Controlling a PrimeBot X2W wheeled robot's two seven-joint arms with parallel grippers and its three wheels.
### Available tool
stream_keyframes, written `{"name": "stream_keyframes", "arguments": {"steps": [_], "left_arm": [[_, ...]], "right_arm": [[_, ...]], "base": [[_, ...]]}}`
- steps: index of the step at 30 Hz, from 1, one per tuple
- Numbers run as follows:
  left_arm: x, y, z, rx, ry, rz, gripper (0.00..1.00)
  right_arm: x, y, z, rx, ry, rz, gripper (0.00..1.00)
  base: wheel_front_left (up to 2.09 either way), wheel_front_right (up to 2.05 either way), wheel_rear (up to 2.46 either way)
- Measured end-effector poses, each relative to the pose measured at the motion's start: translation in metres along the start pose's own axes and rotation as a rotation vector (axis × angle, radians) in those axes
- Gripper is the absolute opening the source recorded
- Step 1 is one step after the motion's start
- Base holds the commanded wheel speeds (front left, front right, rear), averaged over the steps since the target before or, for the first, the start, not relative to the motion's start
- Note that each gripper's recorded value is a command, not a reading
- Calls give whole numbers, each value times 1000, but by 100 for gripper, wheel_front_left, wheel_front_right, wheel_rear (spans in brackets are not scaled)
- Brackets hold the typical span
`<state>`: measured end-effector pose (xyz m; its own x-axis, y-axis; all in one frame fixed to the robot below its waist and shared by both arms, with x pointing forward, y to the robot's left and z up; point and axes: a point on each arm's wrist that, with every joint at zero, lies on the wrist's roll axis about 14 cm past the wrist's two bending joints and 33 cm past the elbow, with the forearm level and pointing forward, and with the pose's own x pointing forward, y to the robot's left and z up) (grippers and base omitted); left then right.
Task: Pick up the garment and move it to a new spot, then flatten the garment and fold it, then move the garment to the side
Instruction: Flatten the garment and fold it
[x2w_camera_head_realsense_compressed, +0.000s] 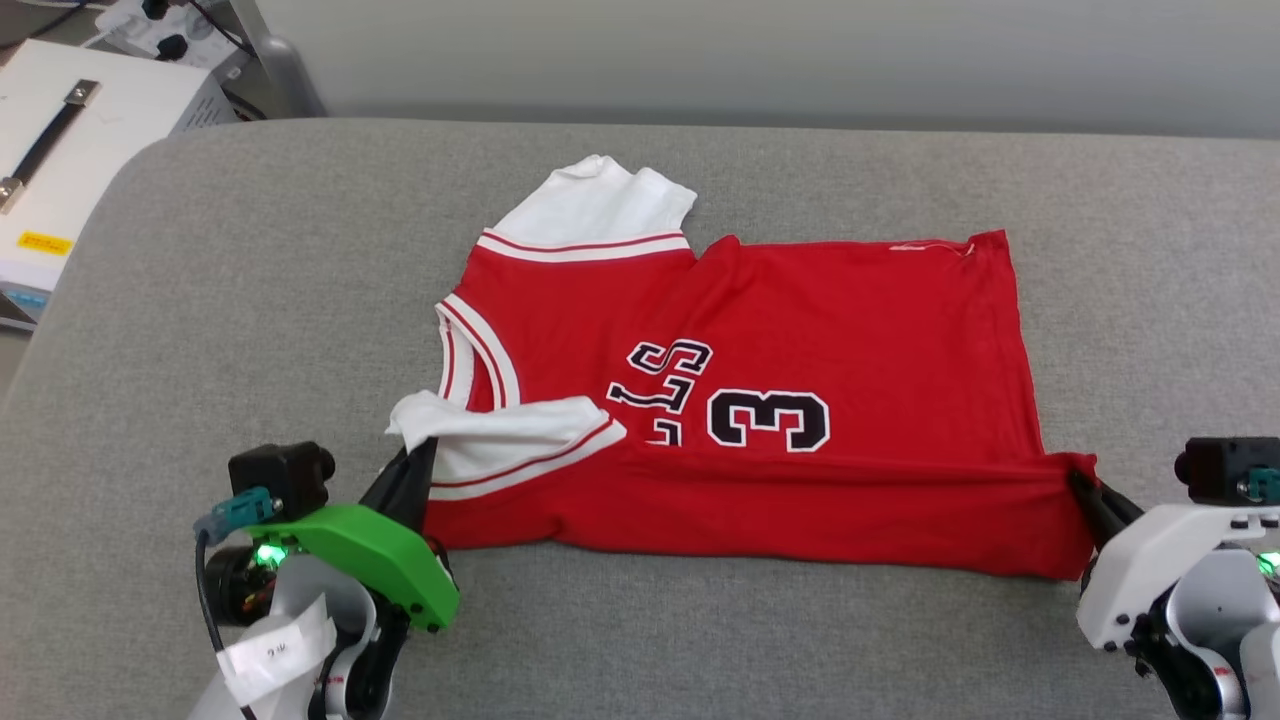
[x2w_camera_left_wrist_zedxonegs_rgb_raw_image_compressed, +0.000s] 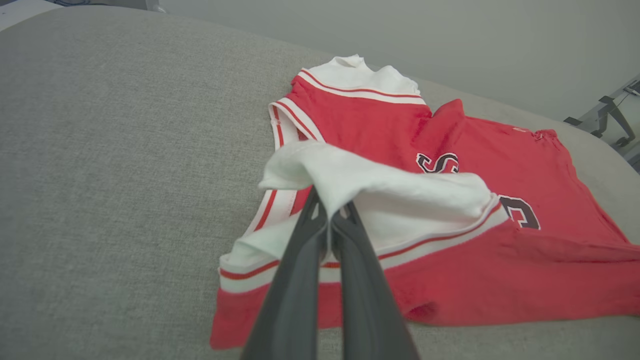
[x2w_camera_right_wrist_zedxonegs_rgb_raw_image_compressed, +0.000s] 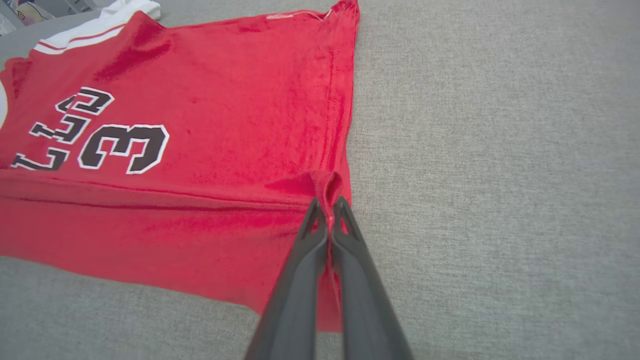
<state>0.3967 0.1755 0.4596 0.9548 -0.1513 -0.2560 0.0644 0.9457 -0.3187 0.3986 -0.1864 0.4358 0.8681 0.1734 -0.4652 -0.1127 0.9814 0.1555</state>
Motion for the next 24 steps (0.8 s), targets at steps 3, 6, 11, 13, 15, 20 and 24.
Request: {"name": "stream_keyframes", "arguments": {"steps": [3,6,11,13,15,20,24], "left_arm": [[18,4,-2,8,12,-3,0],[35,6,-13,6,51,-4,0],[47,15,-52,-8,189,11,0],[47,18,-68,-17,243,16,0],[49,17,-73,-23,261,9,0],[48,16,-66,-33,230,9,100],[44,25,-28,-28,73,49,100]], "right_arm": [[16,-2,-1,-9,24,4,0],[31,-6,-6,-11,53,4,0],[47,-5,-33,-5,135,17,0],[52,-4,-38,-6,145,24,0],[55,-4,-39,-2,139,29,0],[52,4,-25,47,14,43,100],[35,9,15,60,-231,38,100]], "base": [[0,0,0],[0,0,0],[0,0,0],[0,0,0],[0,0,0],[0,0,0],[0,0,0]]}}
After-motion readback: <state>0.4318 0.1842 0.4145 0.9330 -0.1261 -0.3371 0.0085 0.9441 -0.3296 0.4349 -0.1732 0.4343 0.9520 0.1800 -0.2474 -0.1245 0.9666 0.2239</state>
